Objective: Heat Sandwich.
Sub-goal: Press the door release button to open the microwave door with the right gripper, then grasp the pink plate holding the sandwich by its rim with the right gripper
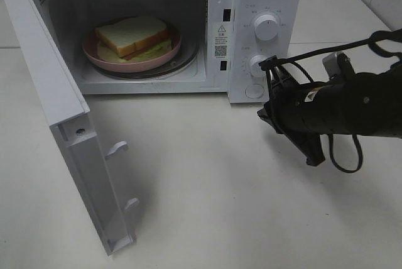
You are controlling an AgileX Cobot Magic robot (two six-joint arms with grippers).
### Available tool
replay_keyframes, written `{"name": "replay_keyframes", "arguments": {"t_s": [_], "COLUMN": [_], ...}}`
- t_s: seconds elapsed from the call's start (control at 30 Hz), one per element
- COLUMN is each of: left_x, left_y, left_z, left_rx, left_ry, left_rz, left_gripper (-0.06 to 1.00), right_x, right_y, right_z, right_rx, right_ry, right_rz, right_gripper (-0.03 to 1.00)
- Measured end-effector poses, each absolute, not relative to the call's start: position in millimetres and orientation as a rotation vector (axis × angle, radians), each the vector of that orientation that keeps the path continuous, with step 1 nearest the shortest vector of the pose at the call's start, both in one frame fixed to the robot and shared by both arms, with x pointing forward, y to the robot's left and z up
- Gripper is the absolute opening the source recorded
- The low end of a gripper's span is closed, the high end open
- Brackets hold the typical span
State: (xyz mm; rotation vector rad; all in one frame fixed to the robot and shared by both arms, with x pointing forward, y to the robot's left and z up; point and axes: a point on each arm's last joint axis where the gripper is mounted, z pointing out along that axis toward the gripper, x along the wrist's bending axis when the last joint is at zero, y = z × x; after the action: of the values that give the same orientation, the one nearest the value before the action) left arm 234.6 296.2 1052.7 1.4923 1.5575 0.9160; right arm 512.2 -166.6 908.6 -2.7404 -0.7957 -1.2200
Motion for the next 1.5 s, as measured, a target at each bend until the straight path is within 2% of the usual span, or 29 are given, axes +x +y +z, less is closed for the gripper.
{"name": "replay_keyframes", "arguments": {"t_s": [0.33, 0.63, 0.83, 1.07, 1.3, 1.5], "left_x": [235, 235, 235, 235, 235, 235], "left_y": [296, 296, 296, 296, 296, 296], "left_z": [1053, 1053, 1053, 1053, 1053, 1053], "left_rx": [1.492, 1.492, 1.492, 1.492, 1.492, 1.492], "left_ry": [1.558, 1.558, 1.558, 1.558, 1.558, 1.558], "left_rz": [0.916, 0.916, 0.916, 0.916, 0.916, 0.916], "left_gripper": [0.98, 0.98, 0.98, 0.98, 0.98, 0.98], "right_x": [483, 477, 478, 479, 481, 484], "right_y": [-168, -160, -157, -156, -156, -157], "right_z": [938, 964, 980, 997, 1008, 1012], "right_rx": [-2.576, -2.185, -1.75, -0.902, -0.279, 0.028], "right_ry": [-1.493, -2.118, -2.542, -3.013, -3.178, -3.239], "right_rz": [-0.962, -0.661, -0.537, -0.439, -0.388, -0.347], "right_gripper": [0.04, 0.04, 0.04, 0.04, 0.04, 0.04]}}
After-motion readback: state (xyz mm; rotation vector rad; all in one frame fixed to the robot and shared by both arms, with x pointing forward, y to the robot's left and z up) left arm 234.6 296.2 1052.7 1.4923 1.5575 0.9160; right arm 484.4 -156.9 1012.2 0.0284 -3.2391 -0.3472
